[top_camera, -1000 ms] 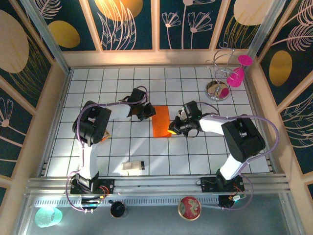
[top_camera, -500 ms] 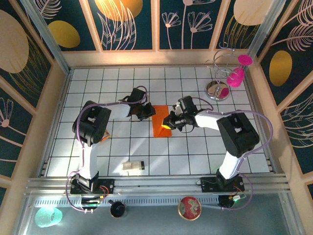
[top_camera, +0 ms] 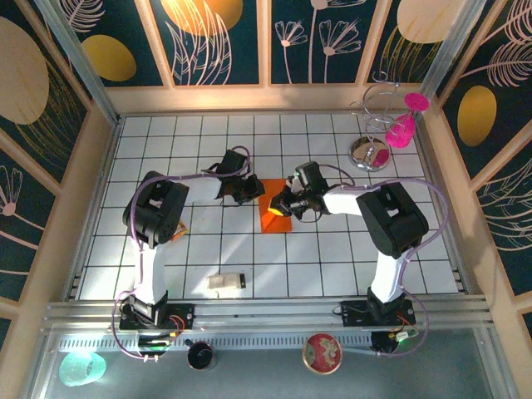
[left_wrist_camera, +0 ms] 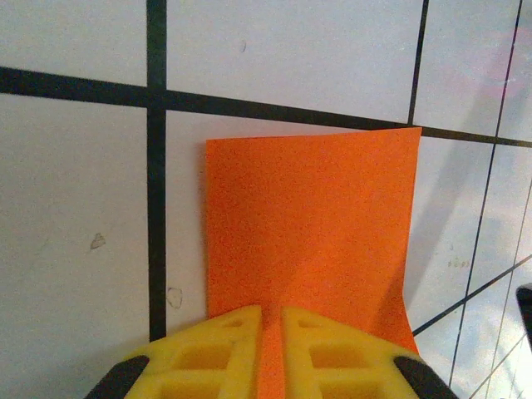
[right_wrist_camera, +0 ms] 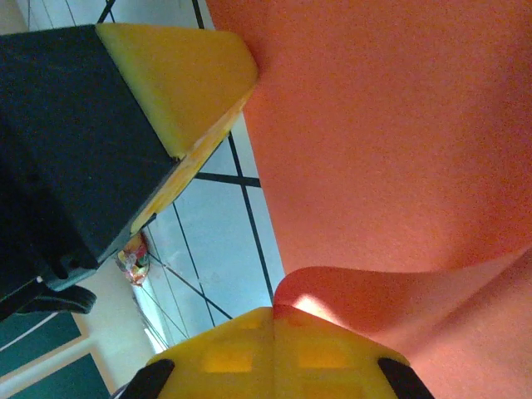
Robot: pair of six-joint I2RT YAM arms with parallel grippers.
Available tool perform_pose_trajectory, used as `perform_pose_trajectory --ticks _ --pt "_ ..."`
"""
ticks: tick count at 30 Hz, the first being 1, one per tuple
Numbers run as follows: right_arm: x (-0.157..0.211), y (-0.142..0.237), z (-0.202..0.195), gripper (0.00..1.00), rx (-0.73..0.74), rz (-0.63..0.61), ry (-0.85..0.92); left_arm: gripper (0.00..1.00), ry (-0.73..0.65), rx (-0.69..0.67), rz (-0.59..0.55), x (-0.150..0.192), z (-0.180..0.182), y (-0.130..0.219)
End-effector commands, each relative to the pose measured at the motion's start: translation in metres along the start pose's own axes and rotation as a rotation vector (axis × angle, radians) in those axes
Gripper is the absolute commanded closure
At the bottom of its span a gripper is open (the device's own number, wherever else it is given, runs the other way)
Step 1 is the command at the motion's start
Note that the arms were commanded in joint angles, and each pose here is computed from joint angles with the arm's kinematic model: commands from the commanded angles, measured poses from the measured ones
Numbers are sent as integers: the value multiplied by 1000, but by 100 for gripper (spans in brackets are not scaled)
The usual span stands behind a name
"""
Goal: Fold a paper plane with a square sheet of paper (pick it up from the middle)
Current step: Fold the triangle a second time at the center of the table.
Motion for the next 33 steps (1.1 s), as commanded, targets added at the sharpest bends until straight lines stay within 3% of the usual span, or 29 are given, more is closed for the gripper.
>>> perform_pose_trajectory --ticks 1,24,33 --pt "-5 -9 10 100 -23 -29 11 85 34 -32 45 10 14 -7" --pt "-5 -10 -1 100 57 -76 -18 85 47 -40 45 14 19 -7" --pt "-1 -9 3 100 45 -25 15 85 44 -36 50 14 18 -6"
Point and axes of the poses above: each hand's point on the last joint's axis, 136 mm out from that joint toward the fingers, its own y axis back along the fingers, its own z axis along the line the jaws close on, x = y × z, the point moved 9 cm from there along y, back along the fingers, and after that the axes turned 1 degree about y, right-handed, at the moved point
